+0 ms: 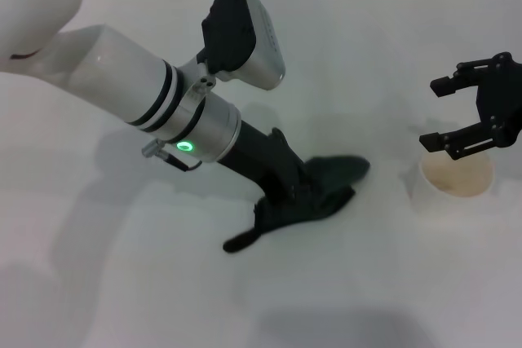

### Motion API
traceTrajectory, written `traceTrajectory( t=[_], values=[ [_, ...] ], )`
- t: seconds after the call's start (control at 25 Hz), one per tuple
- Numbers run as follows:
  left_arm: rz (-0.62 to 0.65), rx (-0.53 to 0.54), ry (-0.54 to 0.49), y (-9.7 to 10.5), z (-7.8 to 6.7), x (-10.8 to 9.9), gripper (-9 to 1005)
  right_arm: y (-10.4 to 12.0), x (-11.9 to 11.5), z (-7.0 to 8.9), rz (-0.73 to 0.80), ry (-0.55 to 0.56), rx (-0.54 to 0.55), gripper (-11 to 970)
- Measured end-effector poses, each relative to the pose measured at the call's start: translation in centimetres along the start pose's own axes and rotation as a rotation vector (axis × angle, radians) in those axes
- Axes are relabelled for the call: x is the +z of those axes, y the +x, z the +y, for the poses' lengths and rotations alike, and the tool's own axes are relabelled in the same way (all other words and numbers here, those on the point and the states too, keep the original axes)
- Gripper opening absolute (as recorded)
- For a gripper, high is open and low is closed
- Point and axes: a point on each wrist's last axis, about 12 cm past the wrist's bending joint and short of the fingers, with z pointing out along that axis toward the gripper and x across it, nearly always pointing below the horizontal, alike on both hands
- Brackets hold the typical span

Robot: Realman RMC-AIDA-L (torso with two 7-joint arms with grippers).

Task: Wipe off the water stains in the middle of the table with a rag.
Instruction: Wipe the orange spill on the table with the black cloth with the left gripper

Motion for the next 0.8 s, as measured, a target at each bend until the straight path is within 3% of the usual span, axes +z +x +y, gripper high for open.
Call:
traceTrajectory(
  t=[0.24, 0.36, 0.68, 0.72, 0.8],
  values=[
    [-0.021, 0.0, 0.091, 0.1, -1.4, -0.4, 54, 0.0, -0.1, 0.0, 0.002, 0.002, -0.002, 855],
    [0.007, -0.005, 0.081, 0.5, -1.3, -0.5, 54, 0.0, 0.0, 0.0, 0.002, 0.001, -0.001, 855],
    [0.011, -0.073, -0.105, 1.8, 1.6, -2.6, 54, 0.1, 0.1, 0.0, 0.003, -0.002, 0.004, 854],
    [-0.017, -0.105, -0.17, 2.2, 2.6, -3.5, 54, 0.1, 0.1, 0.0, 0.003, -0.003, 0.005, 854],
    [-0.034, -0.115, -0.188, 2.2, 3.0, -3.9, 54, 0.1, 0.1, 0.0, 0.002, -0.003, 0.006, 854]
  ],
)
